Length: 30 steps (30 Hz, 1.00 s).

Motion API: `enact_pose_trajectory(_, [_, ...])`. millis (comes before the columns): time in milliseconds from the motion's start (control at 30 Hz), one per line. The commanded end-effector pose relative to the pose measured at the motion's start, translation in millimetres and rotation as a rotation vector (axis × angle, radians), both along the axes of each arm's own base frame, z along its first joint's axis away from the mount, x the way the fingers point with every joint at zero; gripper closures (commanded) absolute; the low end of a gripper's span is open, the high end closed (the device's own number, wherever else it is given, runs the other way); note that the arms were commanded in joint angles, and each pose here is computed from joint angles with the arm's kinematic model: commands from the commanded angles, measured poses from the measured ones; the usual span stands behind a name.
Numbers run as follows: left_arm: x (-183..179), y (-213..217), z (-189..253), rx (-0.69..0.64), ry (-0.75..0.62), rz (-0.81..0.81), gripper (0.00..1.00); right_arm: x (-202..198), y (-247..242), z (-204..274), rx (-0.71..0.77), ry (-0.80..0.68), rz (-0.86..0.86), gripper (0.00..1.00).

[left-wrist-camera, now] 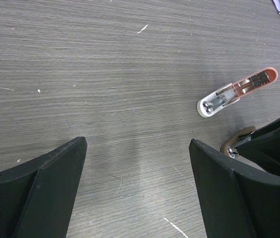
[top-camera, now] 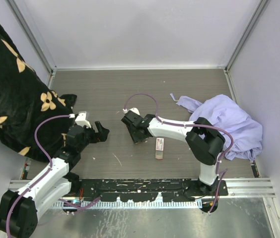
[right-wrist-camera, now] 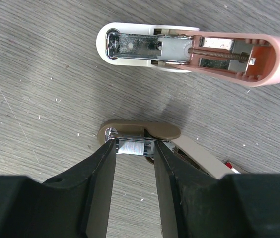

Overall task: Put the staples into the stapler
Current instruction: Install the staple into the stapler.

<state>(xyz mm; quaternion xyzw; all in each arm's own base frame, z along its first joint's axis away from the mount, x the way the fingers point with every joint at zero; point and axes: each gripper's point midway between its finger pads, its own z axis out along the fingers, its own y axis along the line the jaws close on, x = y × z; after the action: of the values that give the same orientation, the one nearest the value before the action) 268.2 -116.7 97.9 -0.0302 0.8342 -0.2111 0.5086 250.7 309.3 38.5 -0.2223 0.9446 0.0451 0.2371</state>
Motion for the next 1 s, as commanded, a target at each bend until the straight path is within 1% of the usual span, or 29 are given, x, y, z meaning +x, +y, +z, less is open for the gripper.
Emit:
enact_pose_trajectory(0, [10.0, 0.4, 16.5, -0.002, -0.079, 0.008, 0.13, 11.6, 17.3, 37.2, 0.107, -0.058, -0.008, 0.59])
enact_pose_trajectory(500, [9.6, 0.3, 16.0, -0.001, -0.079, 0.008, 0.13, 13.9, 18.0, 61.4, 0.165, -0.088, -0.034, 0.59])
enact_pose_trajectory(600, [9.7, 0.4, 16.0, -0.001, -0.079, 0.008, 0.13, 15.3, 16.2, 57.9, 0.169, -0.083, -0.047, 0.6])
enact_pose_trajectory(633, [9.8, 0.4, 15.9, -0.001, -0.078, 0.008, 0.13, 11.7, 19.3, 55.3, 0.189, -0.055, -0.036, 0.6])
enact_pose_trajectory(700, [9.8, 0.2, 15.9, -0.001, -0.078, 0.007, 0.13, 9.4, 22.2, 52.0, 0.221, -0.024, -0.033, 0.56])
enact_pose_trajectory(833, [9.6, 0.7, 15.2, 0.0, -0.077, 0.009, 0.13, 9.8, 22.6, 48.6, 0.253, -0.007, -0.045, 0.46])
enact_pose_trajectory(967, [9.9, 0.5, 15.8, -0.001, -0.078, 0.009, 0.13, 10.2, 18.7, 42.6, 0.253, 0.007, -0.06, 0.42])
